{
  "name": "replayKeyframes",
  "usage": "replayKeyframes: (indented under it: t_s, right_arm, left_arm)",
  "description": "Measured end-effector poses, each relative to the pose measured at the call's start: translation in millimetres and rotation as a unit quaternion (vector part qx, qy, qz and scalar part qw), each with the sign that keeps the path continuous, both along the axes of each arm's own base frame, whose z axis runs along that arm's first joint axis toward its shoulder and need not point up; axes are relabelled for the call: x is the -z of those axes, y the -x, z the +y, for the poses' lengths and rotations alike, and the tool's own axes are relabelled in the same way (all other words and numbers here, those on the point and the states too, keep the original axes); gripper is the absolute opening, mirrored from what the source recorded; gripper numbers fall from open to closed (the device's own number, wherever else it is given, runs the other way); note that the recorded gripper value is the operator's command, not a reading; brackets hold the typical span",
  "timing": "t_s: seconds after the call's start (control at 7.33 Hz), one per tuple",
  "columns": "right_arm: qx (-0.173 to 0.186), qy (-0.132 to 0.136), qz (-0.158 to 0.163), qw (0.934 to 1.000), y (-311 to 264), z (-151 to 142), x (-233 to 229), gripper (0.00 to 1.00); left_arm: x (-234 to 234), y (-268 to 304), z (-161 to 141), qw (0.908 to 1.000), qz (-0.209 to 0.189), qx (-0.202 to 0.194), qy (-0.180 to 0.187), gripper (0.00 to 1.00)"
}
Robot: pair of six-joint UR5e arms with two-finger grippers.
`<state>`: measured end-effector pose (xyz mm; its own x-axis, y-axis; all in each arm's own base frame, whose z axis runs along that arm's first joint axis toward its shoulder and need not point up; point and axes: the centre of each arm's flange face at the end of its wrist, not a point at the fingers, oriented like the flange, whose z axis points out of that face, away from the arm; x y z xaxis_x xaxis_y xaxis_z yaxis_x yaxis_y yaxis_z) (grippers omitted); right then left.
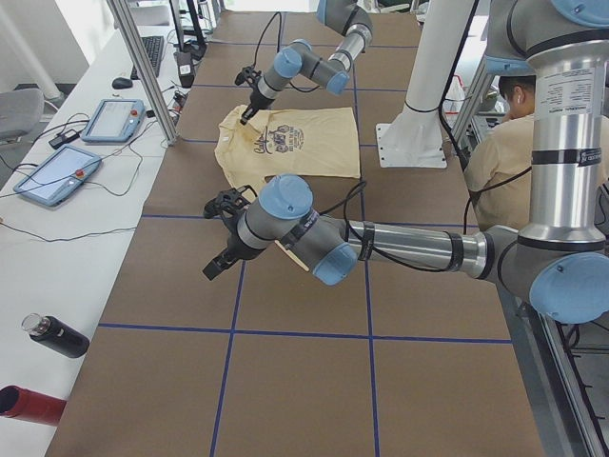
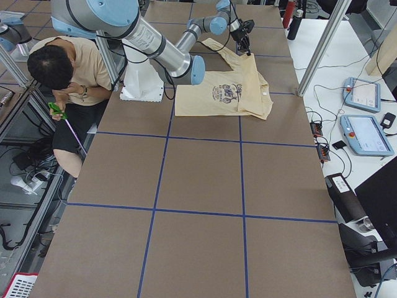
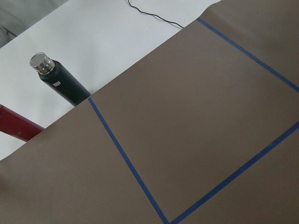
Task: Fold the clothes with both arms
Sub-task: 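Carry the grasped sleeve across the shirt body toward the collar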
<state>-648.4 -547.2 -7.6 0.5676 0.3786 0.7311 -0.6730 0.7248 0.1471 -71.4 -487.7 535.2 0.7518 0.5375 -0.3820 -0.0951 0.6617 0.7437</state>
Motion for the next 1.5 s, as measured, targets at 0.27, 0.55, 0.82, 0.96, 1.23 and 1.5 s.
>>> replayKeyframes:
  t_s: [0.27,0.55,0.82,0.96,1.23,1.5]
  right_arm:
    - [-0.013,0.016,-0.018,0.9996,11,3,25,0.99]
    - [0.004,0.027,-0.032,0.9991,4,1,50,1.0]
    - [0.046,0.055,-0.026,0.9971,-31,-27,53,1.0]
    - [0.071,0.061,-0.023,0.9953,-59,-41,39,1.0]
    - [0.113,0.055,-0.01,0.992,-131,-55,-18,1.0]
    - [0.164,0.023,0.007,0.9862,-235,-47,-119,1.0]
  left_arm:
    - [0,0,0,1.0,0.0,0.0,0.0,1.0]
    - [0,0,0,1.0,0.001,-0.001,0.0,1.0]
    - [4,-12,-3,0.9999,0.001,-0.014,-0.005,1.0]
    - [8,-36,-8,0.9993,0.003,-0.035,-0.01,1.0]
    - [18,-98,-7,0.9979,0.043,-0.049,0.003,1.0]
    - [26,-178,8,0.9946,0.093,-0.035,0.03,1.0]
